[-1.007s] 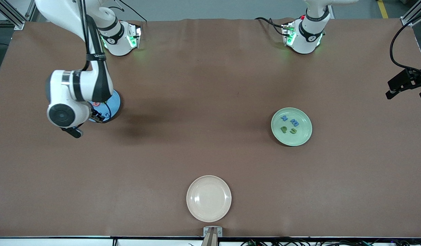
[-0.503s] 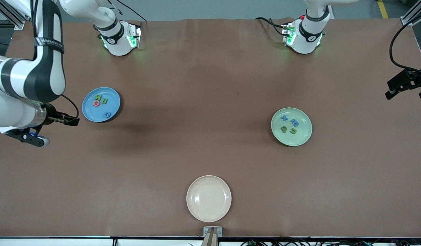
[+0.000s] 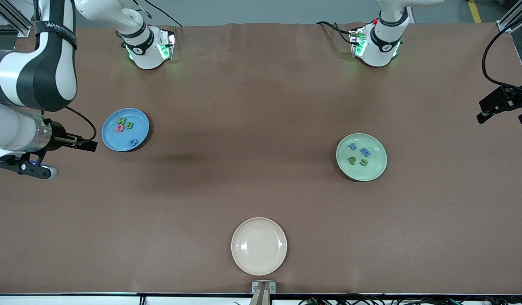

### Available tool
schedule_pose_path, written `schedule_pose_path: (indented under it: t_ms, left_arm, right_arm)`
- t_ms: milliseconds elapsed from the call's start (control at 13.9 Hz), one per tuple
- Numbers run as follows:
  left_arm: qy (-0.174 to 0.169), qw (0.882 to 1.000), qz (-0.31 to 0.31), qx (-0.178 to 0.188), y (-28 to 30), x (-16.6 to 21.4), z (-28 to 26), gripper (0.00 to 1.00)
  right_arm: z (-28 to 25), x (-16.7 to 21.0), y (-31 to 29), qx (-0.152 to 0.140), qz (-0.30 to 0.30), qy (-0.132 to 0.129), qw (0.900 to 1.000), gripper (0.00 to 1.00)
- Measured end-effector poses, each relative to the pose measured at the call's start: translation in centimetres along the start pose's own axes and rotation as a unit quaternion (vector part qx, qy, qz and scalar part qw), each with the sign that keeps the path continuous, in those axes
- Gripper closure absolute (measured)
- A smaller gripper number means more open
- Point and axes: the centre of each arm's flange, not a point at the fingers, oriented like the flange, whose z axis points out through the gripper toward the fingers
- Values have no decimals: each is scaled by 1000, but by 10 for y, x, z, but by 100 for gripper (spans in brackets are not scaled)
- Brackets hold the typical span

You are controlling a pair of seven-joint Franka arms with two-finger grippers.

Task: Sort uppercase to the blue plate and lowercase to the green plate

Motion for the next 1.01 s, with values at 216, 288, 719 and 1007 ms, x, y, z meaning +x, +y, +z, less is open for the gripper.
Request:
schedule_pose_path:
  t_ms: [216,288,719,1007]
  left_arm:
    - [0,1000,0,0,0,0,0,0]
    - [0,1000,0,0,0,0,0,0]
    - [0,1000,0,0,0,0,0,0]
    - [0,1000,0,0,0,0,0,0]
  right_arm:
    - [-14,-1,-11,21,-32,-21,999,0]
    - [-15,4,-7,28,-38,-23,999,0]
    - [-33,6,25,30,-71,-5,997,0]
    - [-35,7,39,39,-71,-3,997,0]
